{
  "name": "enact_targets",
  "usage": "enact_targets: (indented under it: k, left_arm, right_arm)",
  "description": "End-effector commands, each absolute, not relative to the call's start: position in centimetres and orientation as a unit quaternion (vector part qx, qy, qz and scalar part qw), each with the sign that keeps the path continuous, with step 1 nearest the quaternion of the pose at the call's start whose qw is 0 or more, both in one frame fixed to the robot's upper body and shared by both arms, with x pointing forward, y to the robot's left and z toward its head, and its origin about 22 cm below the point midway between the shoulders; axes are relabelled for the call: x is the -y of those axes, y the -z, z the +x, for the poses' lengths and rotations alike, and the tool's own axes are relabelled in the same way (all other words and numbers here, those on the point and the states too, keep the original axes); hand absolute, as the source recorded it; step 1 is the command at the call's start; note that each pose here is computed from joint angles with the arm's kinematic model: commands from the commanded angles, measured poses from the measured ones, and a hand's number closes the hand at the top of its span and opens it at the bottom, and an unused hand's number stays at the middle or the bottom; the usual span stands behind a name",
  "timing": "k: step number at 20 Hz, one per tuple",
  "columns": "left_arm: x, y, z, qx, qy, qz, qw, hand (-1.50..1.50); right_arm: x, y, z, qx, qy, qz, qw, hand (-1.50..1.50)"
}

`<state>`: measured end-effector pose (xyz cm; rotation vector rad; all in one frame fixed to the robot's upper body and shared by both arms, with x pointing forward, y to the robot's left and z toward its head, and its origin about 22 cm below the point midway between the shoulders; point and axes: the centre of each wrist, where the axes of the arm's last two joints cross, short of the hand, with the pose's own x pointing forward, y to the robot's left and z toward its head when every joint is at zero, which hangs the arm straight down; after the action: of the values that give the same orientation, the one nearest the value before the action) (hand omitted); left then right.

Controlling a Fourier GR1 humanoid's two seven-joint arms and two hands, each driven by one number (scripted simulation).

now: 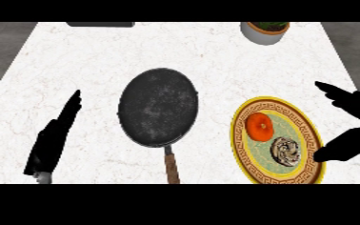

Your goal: Pick the cupcake from the plate and place it in the pan

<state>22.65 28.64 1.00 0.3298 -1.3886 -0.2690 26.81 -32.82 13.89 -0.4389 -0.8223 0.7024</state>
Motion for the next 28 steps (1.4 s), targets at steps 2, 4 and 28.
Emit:
enact_targets:
  k: [2, 4, 28]
  left_arm:
    - [-28.5, -1.2, 22.7, 0.629, 0.118, 0.145, 0.754, 0.00]
    - [-28.0, -1.1, 22.5, 0.632, 0.119, 0.138, 0.753, 0.00]
    - [-27.5, -1.0, 21.9, 0.638, 0.109, 0.157, 0.746, 0.00]
  right_arm:
    - [30.7, -14.9, 29.1, 0.337, -0.382, -0.215, 0.833, -1.50]
    - [28.9, -12.5, 28.5, 0.308, -0.414, -0.208, 0.831, -1.50]
    - [25.9, -7.9, 29.1, 0.180, -0.458, -0.226, 0.841, -1.50]
